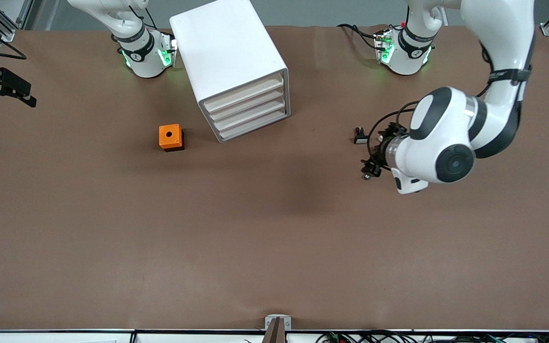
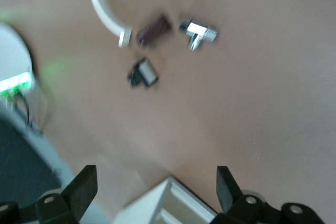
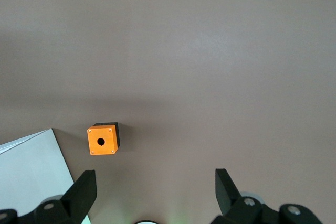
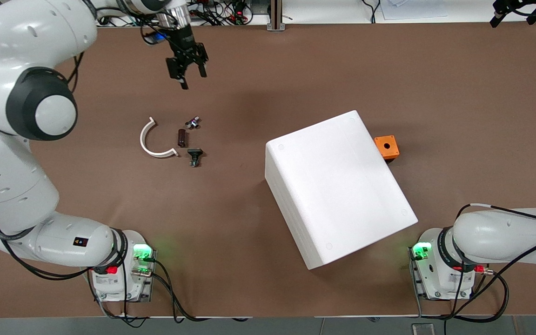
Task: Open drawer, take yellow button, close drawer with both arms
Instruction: 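Move the left gripper toward the white cabinet's drawer handle, then grasp the drawer handle with the left gripper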
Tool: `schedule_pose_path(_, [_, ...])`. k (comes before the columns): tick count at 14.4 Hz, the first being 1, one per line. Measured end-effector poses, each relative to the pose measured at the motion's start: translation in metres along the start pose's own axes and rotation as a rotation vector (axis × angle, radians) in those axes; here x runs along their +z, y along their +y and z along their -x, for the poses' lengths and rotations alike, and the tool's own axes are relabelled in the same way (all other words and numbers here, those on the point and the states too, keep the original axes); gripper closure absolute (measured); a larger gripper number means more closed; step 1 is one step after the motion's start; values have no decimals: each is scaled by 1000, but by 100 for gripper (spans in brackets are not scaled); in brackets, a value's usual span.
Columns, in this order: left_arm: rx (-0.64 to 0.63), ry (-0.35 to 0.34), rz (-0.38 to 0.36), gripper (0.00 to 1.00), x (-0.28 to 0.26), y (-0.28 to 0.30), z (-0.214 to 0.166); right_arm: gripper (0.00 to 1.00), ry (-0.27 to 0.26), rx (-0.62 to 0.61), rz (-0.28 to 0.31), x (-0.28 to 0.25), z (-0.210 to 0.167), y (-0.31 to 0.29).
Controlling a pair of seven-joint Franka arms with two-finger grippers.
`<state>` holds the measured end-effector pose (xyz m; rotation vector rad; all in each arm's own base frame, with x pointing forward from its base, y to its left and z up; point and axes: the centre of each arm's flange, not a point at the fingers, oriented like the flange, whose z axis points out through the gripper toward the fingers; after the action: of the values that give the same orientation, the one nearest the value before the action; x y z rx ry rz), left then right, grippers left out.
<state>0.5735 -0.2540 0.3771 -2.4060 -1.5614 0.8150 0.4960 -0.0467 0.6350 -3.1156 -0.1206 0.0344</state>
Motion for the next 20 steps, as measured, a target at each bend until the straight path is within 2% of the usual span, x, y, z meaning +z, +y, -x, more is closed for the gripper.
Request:
schedule_pose_path(4, [-241,-163,-87,0,39,25,33,0,0,0,-1,0,0,0])
schedule_pose_path(9, [-502,-323,-260,0,78,52,64,0,0,0,-1,0,0,0])
schedule_pose_path(12, [-599,-426,-374,0,95,65,67,0,0,0,-1,0,0,0])
schedule_pose_path(15, [-641,-519,-493,0,118,74,69,0,0,0,-1,0,0,0])
schedule_pose_path(18, [-686,-571,-566,0,132,80,81,0,1,-1,-1,0,0,-1])
schedule_pose_path(20, [-740,-577,-616,0,141,82,90,0,2,-2,-1,0,0,-1])
